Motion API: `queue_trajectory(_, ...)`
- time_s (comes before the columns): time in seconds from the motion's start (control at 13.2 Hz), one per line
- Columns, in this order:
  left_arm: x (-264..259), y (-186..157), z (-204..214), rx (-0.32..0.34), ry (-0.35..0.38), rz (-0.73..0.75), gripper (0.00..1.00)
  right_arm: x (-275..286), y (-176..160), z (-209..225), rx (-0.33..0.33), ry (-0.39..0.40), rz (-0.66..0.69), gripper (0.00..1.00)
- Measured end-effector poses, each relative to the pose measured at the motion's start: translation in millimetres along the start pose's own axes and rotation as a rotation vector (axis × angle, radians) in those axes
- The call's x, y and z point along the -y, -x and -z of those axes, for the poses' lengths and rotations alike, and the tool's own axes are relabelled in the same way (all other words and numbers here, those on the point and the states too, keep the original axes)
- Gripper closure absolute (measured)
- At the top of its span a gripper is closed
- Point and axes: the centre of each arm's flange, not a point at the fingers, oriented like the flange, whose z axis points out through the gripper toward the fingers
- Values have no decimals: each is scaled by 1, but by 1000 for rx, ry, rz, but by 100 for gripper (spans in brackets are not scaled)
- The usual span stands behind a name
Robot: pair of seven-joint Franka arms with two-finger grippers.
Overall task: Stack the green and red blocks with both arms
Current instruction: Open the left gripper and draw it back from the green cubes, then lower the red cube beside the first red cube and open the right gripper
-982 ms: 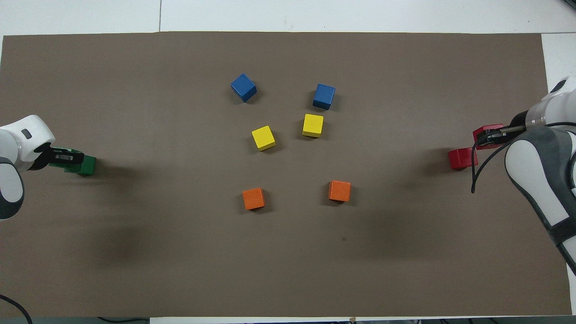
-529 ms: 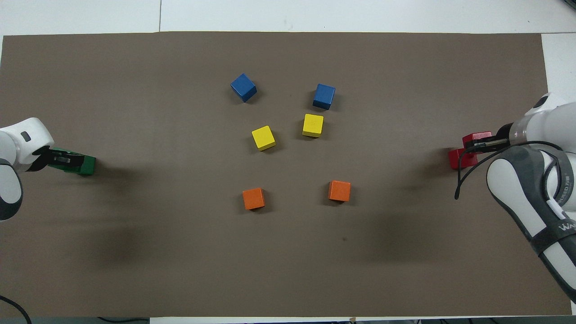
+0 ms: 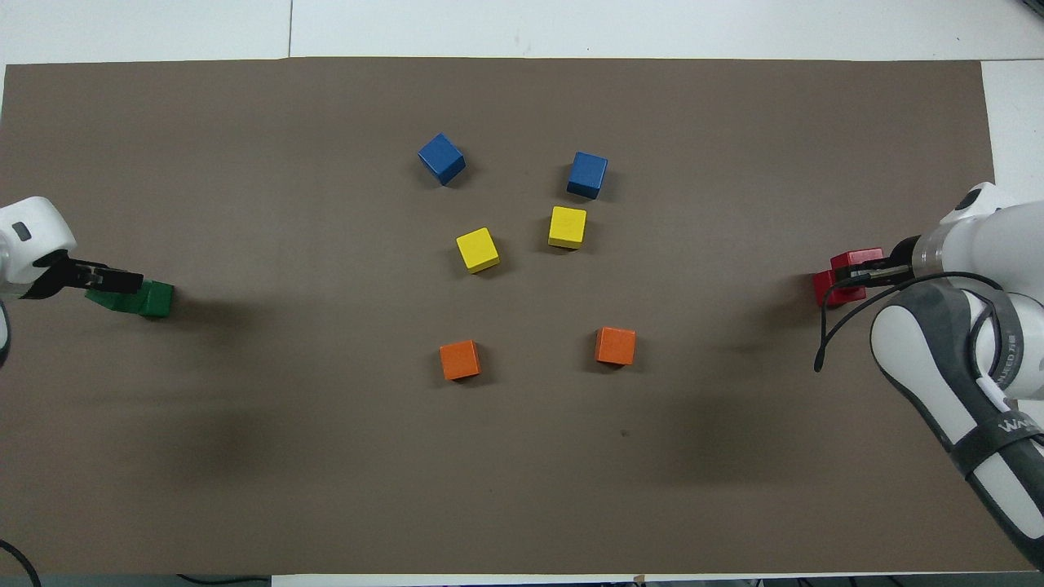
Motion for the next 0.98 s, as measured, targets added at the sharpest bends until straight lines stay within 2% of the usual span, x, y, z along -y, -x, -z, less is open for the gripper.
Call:
queue_trajectory(0.15,6,-13,49,24,13,7,0,1,5,-4,4,-1,0,45)
queue_trajectory(0.3,9,-17,87,19,10,73,0,2,7,-4,6,-1,0,45)
queue_trajectory(0.6,-2,-9,142,-23,-8,145,0,1,10,-5,10,-1,-1,45)
queue_trajectory(0.98,-36,7,183,25,12,245,0,1,13,-5,12,-1,-3,45)
